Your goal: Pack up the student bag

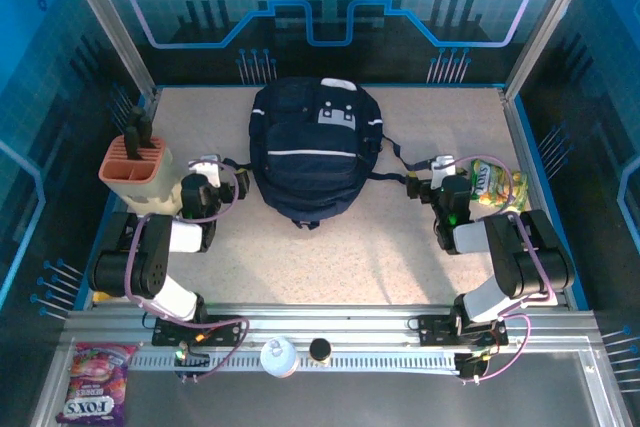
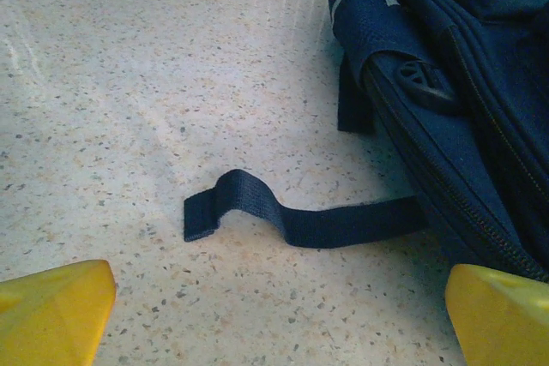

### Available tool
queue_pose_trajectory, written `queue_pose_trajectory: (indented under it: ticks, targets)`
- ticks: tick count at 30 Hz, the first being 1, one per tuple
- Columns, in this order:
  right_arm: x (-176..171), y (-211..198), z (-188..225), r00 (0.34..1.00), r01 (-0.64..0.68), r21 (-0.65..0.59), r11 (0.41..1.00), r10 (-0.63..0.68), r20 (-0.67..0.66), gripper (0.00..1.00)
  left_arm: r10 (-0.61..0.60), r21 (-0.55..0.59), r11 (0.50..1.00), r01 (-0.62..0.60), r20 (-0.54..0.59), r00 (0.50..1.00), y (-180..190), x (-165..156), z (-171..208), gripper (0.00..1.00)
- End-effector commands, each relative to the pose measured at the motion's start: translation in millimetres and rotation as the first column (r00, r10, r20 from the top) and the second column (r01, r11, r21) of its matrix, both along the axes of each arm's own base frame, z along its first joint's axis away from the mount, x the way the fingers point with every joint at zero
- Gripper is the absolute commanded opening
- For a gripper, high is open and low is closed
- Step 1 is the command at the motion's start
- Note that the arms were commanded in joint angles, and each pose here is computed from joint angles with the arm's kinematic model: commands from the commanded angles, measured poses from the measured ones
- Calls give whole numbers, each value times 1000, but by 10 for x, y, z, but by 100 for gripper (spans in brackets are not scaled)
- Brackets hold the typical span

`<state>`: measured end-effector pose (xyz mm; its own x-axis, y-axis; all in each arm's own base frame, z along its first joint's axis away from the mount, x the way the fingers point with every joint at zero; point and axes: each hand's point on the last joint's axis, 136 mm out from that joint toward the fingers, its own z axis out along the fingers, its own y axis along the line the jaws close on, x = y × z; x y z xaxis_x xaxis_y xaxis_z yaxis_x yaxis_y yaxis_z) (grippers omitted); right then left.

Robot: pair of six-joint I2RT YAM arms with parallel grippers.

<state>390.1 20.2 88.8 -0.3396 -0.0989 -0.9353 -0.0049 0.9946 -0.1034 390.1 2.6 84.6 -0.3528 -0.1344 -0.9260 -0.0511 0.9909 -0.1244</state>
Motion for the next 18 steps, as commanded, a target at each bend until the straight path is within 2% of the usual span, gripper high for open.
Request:
queue_pose_trajectory:
  ticks: [1, 8, 18]
  targets:
    - [71, -67, 108, 999, 27, 7, 1000, -27, 31, 100, 18, 41, 999, -20, 35, 999, 25, 74, 104, 99]
    - [72, -68, 112, 999, 27, 7, 1000, -27, 33, 100, -48, 46, 998, 47, 26, 998, -92, 84, 95, 99]
    - [73, -65, 114, 999, 26, 8, 1000, -27, 33, 100, -55, 30, 998, 54, 21, 998, -90, 93, 89, 99]
